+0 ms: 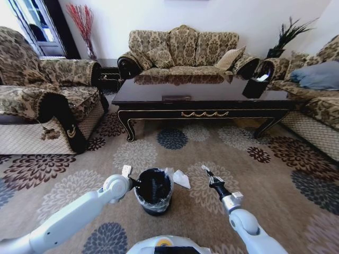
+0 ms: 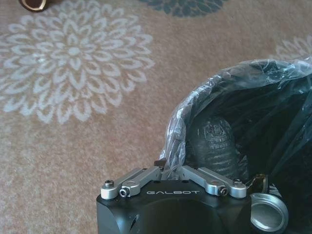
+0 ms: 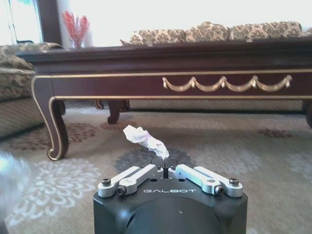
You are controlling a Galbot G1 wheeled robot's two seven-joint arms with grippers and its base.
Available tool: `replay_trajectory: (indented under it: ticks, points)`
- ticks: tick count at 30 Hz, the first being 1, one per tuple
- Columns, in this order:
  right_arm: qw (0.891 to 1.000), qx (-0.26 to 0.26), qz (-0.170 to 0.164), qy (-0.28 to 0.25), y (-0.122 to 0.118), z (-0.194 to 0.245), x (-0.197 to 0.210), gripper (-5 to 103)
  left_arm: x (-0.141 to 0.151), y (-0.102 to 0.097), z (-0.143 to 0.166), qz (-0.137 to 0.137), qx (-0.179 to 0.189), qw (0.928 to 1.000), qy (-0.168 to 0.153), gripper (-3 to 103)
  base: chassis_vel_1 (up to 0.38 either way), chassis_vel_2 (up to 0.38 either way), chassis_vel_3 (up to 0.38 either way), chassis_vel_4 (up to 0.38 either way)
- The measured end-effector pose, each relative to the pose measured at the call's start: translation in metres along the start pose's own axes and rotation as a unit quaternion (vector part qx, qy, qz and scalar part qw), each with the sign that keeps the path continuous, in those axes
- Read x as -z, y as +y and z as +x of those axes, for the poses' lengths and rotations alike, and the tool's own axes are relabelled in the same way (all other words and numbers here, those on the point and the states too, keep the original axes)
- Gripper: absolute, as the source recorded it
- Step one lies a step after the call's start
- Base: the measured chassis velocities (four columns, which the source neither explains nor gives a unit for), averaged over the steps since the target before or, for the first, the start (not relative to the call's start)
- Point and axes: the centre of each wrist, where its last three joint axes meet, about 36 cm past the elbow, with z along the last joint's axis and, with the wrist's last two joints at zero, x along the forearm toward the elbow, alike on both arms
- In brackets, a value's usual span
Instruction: Move to the front of the table and pick up the trash from the floor, then place it into the trash bin.
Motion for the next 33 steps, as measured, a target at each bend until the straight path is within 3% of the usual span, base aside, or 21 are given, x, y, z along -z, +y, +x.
replay_trajectory:
  ticks: [7,14,23,33]
  points:
    - [0.999,0.032,0.004,-0.025,0.023,0.015,0.030,0,0.005,-0.010,0.002,-0.017,-0.009,0.9998,-0.004,0,0.000,0.000,0.000,0.000]
    - [0.997,0.071,0.010,-0.036,0.056,0.042,0.051,0,0.023,-0.036,0.001,-0.031,-0.034,0.9990,-0.003,0,0.000,0.000,0.000,0.000]
    - [0.992,0.109,0.055,-0.026,0.072,0.063,0.043,0,0.036,-0.064,0.002,-0.045,-0.059,0.9972,-0.004,0,0.000,0.000,0.000,0.000]
    - [0.990,0.126,0.062,-0.025,0.082,0.070,0.041,0,0.046,-0.090,-0.003,-0.062,-0.074,0.9954,-0.004,0,0.000,0.000,0.000,0.000]
